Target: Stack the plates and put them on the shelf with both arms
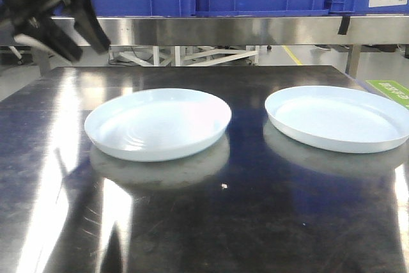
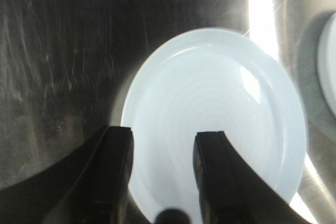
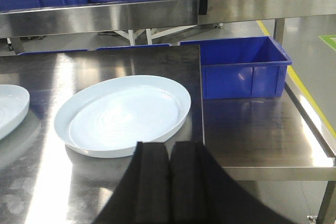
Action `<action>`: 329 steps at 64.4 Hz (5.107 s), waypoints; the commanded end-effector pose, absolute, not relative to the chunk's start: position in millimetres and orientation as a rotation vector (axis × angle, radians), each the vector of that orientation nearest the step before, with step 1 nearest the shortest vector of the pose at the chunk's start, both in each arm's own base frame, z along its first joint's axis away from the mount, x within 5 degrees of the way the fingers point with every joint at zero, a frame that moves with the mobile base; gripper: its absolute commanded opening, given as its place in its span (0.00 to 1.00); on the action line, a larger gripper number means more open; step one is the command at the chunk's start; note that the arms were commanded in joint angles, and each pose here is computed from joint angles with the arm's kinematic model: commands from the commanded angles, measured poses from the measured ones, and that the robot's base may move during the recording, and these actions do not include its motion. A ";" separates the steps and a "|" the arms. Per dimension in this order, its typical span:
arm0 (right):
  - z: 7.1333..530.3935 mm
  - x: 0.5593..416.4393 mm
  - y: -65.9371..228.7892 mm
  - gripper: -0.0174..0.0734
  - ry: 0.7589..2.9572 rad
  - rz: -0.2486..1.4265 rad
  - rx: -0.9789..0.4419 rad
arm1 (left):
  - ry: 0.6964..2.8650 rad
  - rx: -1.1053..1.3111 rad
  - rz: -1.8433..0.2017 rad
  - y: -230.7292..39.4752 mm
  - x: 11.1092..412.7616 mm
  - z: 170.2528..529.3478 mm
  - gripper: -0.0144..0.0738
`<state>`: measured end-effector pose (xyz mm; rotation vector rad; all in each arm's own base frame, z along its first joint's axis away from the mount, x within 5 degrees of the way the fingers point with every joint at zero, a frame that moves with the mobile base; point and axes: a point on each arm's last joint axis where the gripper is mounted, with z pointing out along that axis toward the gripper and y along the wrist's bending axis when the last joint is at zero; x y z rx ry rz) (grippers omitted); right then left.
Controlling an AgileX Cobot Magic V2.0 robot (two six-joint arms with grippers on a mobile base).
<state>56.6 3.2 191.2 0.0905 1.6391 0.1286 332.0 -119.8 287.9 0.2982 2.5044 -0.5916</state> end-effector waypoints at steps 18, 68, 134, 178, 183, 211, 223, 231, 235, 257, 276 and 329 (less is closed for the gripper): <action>199.4 55.4 0.6 0.23 1.541 0.094 0.095 | 1.970 0.216 -0.416 -89.2 256.7 358.0 0.57; 199.4 55.4 0.6 0.23 1.541 0.094 0.095 | 1.491 0.362 -0.130 -36.1 108.3 303.8 0.26; 199.4 55.4 0.6 0.23 1.541 0.094 0.095 | 1.363 0.135 -0.094 -12.9 83.0 304.1 0.26; 206.1 55.0 -0.4 0.23 1.496 0.110 0.121 | 1.368 0.136 -0.093 -13.0 83.7 303.8 0.26; 210.1 55.4 1.5 0.23 1.542 0.143 0.127 | 1.368 0.136 -0.093 -13.0 83.7 303.8 0.26; 267.8 95.8 5.1 0.23 1.796 0.175 0.113 | 1.368 0.136 -0.093 -13.0 83.7 303.8 0.26; 278.2 129.2 5.5 0.23 1.890 0.236 0.188 | 1.368 0.136 -0.093 -13.0 83.7 303.8 0.26; 270.7 154.6 7.6 0.23 2.025 0.290 0.243 | 1.368 0.136 -0.093 -13.0 83.7 303.8 0.26; 268.7 167.6 9.9 0.23 2.095 0.333 0.271 | 1.368 0.136 -0.093 -13.0 83.7 303.8 0.26; 284.0 243.7 2.4 0.31 2.329 0.410 0.320 | 1.368 0.136 -0.093 -13.0 83.7 303.8 0.26; 288.8 290.8 -30.7 0.58 2.384 0.409 0.437 | 1.368 0.136 -0.093 -13.0 83.7 303.8 0.26; 242.2 365.1 -46.4 0.58 2.615 0.405 0.451 | 1.368 0.136 -0.093 -13.0 83.7 303.8 0.26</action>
